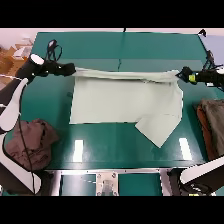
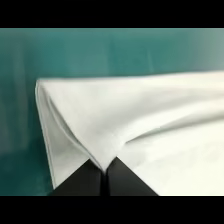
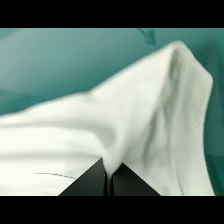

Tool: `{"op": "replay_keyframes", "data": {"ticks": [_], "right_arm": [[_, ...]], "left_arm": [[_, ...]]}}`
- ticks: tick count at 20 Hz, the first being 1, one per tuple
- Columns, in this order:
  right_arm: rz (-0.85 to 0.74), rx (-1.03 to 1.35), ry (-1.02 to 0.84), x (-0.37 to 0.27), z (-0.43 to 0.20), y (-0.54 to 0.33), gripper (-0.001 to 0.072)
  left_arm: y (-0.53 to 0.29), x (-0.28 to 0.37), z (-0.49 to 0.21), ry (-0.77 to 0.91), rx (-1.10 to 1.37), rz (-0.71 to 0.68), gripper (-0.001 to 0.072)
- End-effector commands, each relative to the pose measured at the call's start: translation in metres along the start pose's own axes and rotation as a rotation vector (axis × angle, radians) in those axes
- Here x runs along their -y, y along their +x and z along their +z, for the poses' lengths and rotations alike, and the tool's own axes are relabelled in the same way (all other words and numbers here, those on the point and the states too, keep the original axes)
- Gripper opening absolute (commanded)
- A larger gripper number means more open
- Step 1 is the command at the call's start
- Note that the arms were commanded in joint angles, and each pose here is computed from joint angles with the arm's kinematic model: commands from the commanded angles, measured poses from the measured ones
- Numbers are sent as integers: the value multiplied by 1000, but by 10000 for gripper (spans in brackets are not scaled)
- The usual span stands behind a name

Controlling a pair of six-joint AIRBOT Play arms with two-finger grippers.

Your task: Fold the shirts.

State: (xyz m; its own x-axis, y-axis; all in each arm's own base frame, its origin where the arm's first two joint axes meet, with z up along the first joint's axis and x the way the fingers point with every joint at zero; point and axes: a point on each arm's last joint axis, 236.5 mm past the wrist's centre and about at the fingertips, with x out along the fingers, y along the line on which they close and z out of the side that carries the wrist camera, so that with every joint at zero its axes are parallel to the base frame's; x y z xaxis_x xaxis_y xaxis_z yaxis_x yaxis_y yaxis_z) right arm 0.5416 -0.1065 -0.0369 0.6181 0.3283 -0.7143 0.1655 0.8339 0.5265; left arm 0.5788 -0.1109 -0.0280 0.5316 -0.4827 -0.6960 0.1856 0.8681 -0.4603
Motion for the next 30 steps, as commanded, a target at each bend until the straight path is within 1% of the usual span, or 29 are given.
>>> {"op": "replay_keyframes", "data": {"ticks": [1,4,8,9,10,11,12,13,15,17,18,19,20,23,26,28,29,30], "right_arm": [[-112,-154,-30,33,-43,4,18],[-116,-170,-16,37,-54,8,19],[-103,-162,-6,33,-52,8,20],[-90,-163,-1,29,-51,8,93],[-83,-166,-6,26,-49,4,205],[-77,-172,-18,22,-44,-4,212],[-71,-176,-14,18,-39,-16,220],[-68,-177,5,17,-33,-32,270],[-66,-186,44,18,-33,-64,276],[-63,-222,113,25,-51,-95,275],[-67,-235,158,29,-67,-107,275],[-73,-244,198,32,-85,-117,275],[-78,-257,237,34,-108,-126,275],[-96,-276,375,40,-180,-151,277],[-112,-281,500,40,-249,-160,278],[-135,-254,562,37,-283,-155,277],[-143,-252,580,34,-299,-153,277],[-147,-253,587,32,-311,-150,277]], "left_arm": [[13,-9,-40,-23,-140,0,20],[18,-13,-64,-63,-224,0,20],[27,-2,-75,-59,-261,-16,21],[25,1,-75,-77,-268,-19,75],[21,3,-73,-103,-277,-22,400],[12,6,-70,-138,-297,-31,555],[-1,8,-68,-166,-331,-43,546],[-17,7,-68,-187,-375,-51,546],[-54,-4,-80,-251,-503,-31,546],[-85,-10,-103,-317,-639,-20,545],[-96,-11,-113,-319,-686,-3,542],[-106,-11,-124,-314,-724,19,425],[-113,-7,-132,-307,-741,23,394],[-141,15,-163,-286,-781,8,394],[-171,26,-206,-252,-752,33,394],[-178,30,-232,-252,-637,65,395],[-177,36,-242,-272,-577,54,396],[-174,43,-253,-302,-518,33,431]]}}
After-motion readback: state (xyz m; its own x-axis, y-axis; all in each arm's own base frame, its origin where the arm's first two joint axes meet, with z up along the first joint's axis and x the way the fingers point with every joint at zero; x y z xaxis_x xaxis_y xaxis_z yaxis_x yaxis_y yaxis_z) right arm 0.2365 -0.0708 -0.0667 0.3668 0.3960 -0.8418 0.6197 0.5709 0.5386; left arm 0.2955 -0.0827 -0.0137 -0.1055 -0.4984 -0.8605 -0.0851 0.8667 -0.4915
